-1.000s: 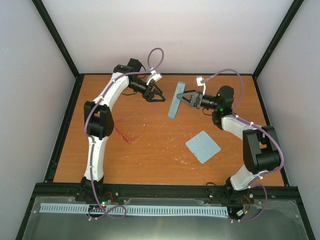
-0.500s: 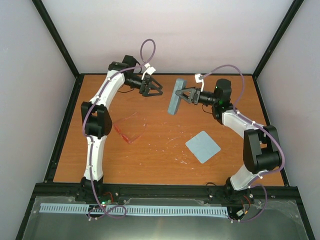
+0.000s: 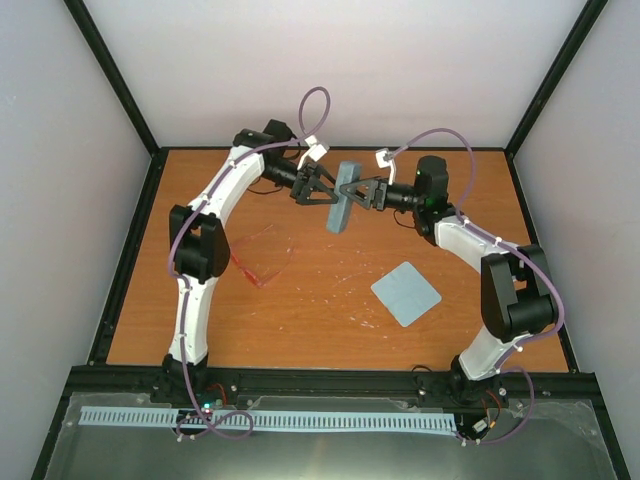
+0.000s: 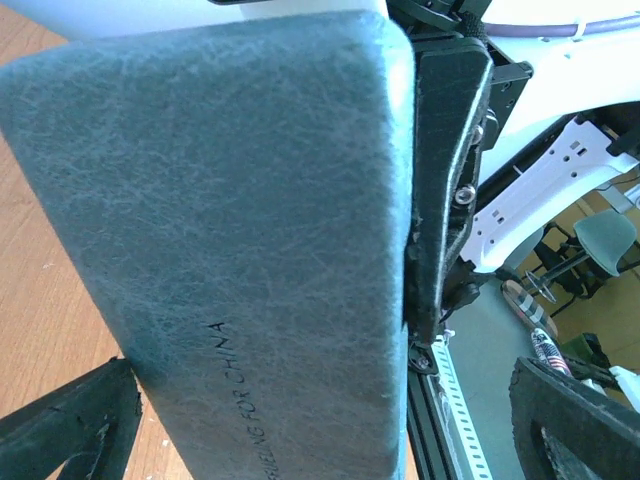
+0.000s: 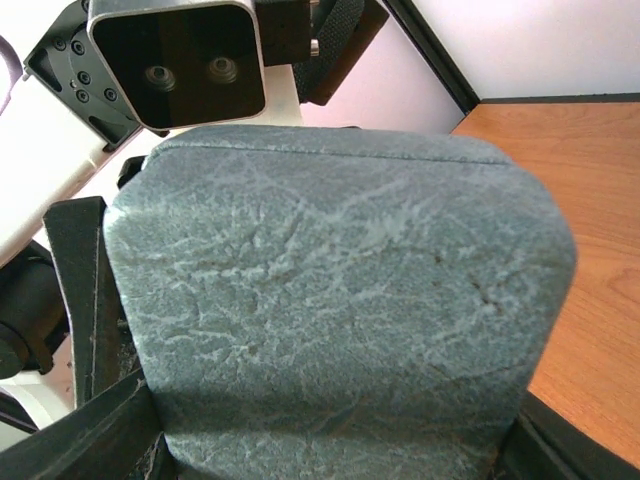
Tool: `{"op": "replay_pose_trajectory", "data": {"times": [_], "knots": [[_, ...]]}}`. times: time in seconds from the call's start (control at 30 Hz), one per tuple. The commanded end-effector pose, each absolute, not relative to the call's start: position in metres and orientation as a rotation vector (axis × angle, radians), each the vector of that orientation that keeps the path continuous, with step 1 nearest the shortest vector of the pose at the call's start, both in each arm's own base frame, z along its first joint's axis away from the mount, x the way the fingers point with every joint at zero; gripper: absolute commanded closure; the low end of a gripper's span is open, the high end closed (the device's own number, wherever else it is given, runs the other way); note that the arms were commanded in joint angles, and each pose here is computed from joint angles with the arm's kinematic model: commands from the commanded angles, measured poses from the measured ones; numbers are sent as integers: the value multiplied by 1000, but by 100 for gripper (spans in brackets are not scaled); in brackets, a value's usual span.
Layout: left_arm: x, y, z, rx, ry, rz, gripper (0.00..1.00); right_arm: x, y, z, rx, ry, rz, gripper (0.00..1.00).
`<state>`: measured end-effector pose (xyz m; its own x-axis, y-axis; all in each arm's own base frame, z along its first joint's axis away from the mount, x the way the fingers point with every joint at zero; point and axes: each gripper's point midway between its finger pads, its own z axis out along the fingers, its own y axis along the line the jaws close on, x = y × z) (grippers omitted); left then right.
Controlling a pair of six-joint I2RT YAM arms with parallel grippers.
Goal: Organize the sunglasses
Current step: Open the sunglasses case.
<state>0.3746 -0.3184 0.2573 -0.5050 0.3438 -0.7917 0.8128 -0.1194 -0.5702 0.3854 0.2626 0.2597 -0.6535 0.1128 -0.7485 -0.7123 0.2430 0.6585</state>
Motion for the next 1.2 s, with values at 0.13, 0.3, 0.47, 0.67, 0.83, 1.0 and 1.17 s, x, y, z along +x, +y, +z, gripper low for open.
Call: {"op": "replay_pose_trajectory", "data": {"times": [0.13,0.3,0.47,0.67,0.83,1.0,1.17], "knots": [[384,-318,245,1333,1783,-1533,1,376,271,289,-633,1714,1504,97],[397,-318,224,1360,1824,-1435,1,367,272,300,-666,1686,1527,97],[411,-319,208,1369,1861,-1350,1,357,276,305,-701,1675,1549,97],[437,-307,186,1364,1933,-1171,1,346,275,310,-722,1665,1558,97],[464,-287,163,1322,1991,-1081,0,337,273,316,-734,1660,1557,97],[481,-279,146,1321,2015,-1018,0,328,279,316,-747,1660,1572,97],[490,-277,137,1336,2013,-955,1,324,282,314,-748,1665,1578,97]]}}
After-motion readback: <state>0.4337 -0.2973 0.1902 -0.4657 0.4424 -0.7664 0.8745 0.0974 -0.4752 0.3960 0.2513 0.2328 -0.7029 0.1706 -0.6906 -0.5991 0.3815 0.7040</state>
